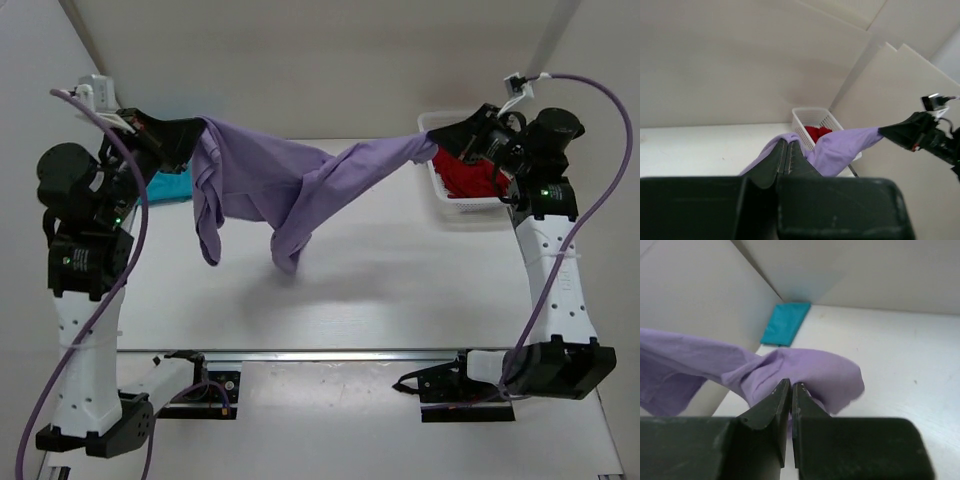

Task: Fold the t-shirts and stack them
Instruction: Flatten out the tshirt

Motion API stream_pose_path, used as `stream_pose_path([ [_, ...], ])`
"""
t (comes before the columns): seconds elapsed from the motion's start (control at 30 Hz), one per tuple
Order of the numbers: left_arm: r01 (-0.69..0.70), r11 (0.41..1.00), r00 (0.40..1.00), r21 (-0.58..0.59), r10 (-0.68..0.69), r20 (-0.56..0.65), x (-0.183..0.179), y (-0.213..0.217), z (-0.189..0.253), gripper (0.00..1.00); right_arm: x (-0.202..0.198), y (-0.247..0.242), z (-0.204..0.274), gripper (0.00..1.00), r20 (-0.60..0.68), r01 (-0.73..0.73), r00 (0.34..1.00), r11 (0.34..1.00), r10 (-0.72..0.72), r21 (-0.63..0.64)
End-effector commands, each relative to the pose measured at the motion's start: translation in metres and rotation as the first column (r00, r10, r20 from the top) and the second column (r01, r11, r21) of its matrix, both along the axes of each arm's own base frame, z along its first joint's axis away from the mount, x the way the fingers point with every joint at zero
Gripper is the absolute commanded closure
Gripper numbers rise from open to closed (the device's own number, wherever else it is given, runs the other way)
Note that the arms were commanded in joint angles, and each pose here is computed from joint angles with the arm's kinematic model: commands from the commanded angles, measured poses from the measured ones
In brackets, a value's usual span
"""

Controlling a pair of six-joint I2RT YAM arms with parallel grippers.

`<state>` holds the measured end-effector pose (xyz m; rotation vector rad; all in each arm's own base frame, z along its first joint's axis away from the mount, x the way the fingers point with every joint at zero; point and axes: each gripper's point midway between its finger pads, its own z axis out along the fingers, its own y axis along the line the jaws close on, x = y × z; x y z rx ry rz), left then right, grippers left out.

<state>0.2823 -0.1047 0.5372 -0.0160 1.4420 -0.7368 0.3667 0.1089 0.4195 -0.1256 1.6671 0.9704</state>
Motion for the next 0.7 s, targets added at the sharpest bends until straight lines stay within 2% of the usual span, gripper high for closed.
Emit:
stream_pose_path([
  [0.0,-0.119,0.992,0.989,0.029,0.116,0.088,-0.032,0.02,0.03,1.0,-0.065,0.011,0.129,1.0,0.36,0.001,0.933,0.998,0.024,-0.07],
  [0.1,-0.157,0.987,0.984,0.039,0.153,0.092,-0.035,0.026,0.028,1.0,-0.081,0.006,0.17,1.0,0.42,0.023,0.908,0.999,-0.003,-0.045],
  [0.23,-0.182,0.982,0.983,0.058,0.18,0.041,-0.019,0.029,-0.004,1.0,-0.037,-0.002,0.16,1.0,0.366,-0.048,0.929,0.998,0.059,-0.038],
  [0.3,-0.174,0.983,0.985,0.061,0.174,0.008,-0.002,0.028,-0.026,1.0,0.001,-0.002,0.136,1.0,0.306,-0.069,0.949,0.997,0.075,-0.031],
  [0.37,-0.166,0.984,0.981,0.071,0.172,-0.091,0.024,0.031,-0.076,1.0,0.058,0.004,0.089,1.0,0.189,-0.086,0.978,0.996,0.089,-0.023],
  [0.4,-0.157,0.986,0.981,0.057,0.162,-0.106,0.033,0.03,-0.085,1.0,0.069,0.005,0.083,1.0,0.179,-0.09,0.979,0.996,0.093,-0.026],
  [0.47,-0.127,0.991,0.965,0.039,0.132,-0.228,0.053,0.031,-0.142,1.0,0.129,0.006,0.033,1.0,0.043,-0.077,0.996,0.997,0.077,-0.015],
  [0.5,-0.135,0.99,0.948,0.039,0.141,-0.286,0.07,0.035,-0.173,1.0,0.163,0.008,-0.014,1.0,-0.066,-0.07,0.995,0.997,0.069,-0.019],
  [0.53,-0.123,0.992,0.932,0.035,0.128,-0.339,0.085,0.032,-0.198,1.0,0.173,0.017,0.004,1.0,-0.011,-0.076,0.997,0.996,0.075,-0.038],
  [0.6,-0.144,0.989,0.88,0.036,0.144,-0.453,0.112,0.036,-0.25,1.0,0.236,0.008,-0.05,1.0,-0.086,-0.017,0.996,1.0,0.015,-0.019],
  [0.63,-0.156,0.986,0.84,0.054,0.161,-0.518,0.131,0.038,-0.283,1.0,0.246,-0.001,-0.068,1.0,-0.142,0.012,0.99,0.999,-0.007,0.033],
  [0.67,-0.193,0.979,0.826,0.067,0.199,-0.528,0.145,0.044,-0.289,1.0,0.261,-0.006,-0.078,1.0,-0.144,0.026,0.989,0.997,-0.015,0.078],
])
